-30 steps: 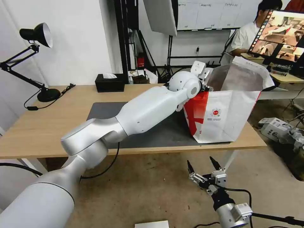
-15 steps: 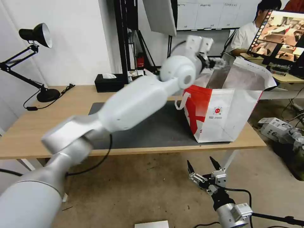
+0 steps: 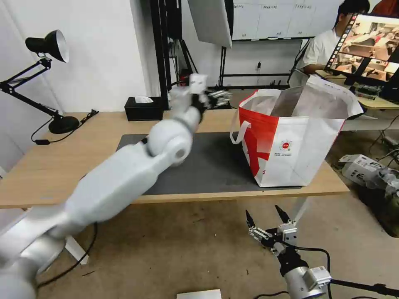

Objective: Pick up the trash from the table and place it into the takeout bag.

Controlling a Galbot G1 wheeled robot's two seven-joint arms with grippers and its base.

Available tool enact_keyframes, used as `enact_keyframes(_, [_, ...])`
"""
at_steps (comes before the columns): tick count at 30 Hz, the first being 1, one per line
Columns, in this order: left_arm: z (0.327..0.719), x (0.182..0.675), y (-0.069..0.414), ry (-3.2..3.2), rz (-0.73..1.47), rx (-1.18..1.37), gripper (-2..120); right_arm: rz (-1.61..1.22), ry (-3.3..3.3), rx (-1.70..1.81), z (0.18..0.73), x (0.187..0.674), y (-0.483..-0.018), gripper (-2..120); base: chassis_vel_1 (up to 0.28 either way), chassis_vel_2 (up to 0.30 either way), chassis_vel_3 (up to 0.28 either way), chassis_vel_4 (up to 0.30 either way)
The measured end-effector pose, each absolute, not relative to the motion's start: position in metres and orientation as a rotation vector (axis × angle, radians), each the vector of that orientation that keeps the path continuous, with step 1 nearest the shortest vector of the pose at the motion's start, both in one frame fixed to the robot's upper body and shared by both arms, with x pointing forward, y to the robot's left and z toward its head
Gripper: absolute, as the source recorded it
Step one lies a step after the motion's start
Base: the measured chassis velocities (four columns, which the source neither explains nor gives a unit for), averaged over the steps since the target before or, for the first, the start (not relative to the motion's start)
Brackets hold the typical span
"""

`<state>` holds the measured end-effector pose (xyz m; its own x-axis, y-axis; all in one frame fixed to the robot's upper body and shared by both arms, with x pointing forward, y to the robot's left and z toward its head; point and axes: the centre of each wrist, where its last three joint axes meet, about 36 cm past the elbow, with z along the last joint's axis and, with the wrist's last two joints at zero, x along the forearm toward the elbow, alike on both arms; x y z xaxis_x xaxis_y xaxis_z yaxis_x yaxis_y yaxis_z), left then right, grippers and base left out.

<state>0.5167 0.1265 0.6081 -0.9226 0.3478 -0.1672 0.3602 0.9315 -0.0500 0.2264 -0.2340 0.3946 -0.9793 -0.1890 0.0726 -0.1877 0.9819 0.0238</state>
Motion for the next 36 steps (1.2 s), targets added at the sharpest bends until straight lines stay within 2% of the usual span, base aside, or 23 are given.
enact_keyframes(8, [0.560, 0.481, 0.173, 2.949, -0.179, 0.541, 100, -0.026, -3.053, 0.291, 0.395, 0.226, -0.234, 100, 0.000, 0.000, 0.000, 0.000])
enact_keyframes(13, [0.552, 0.472, 0.184, 2.955, -0.176, 0.518, 100, -0.026, -3.053, 0.291, 0.395, 0.226, -0.234, 100, 0.000, 0.000, 0.000, 0.000])
enact_keyframes(14, [0.535, 0.445, 0.208, 2.967, -0.184, 0.444, 100, -0.026, -3.053, 0.290, 0.395, 0.226, -0.234, 100, 0.000, 0.000, 0.000, 0.000])
enact_keyframes(21, [0.498, 0.389, 0.234, 2.992, -0.183, 0.342, 100, -0.026, -3.053, 0.290, 0.395, 0.226, -0.234, 100, 0.000, 0.000, 0.000, 0.000])
enact_keyframes(36, [0.460, 0.302, 0.272, 3.086, -0.150, 0.071, 100, -0.026, -3.053, 0.290, 0.395, 0.226, -0.234, 100, 0.000, 0.000, 0.000, 0.000])
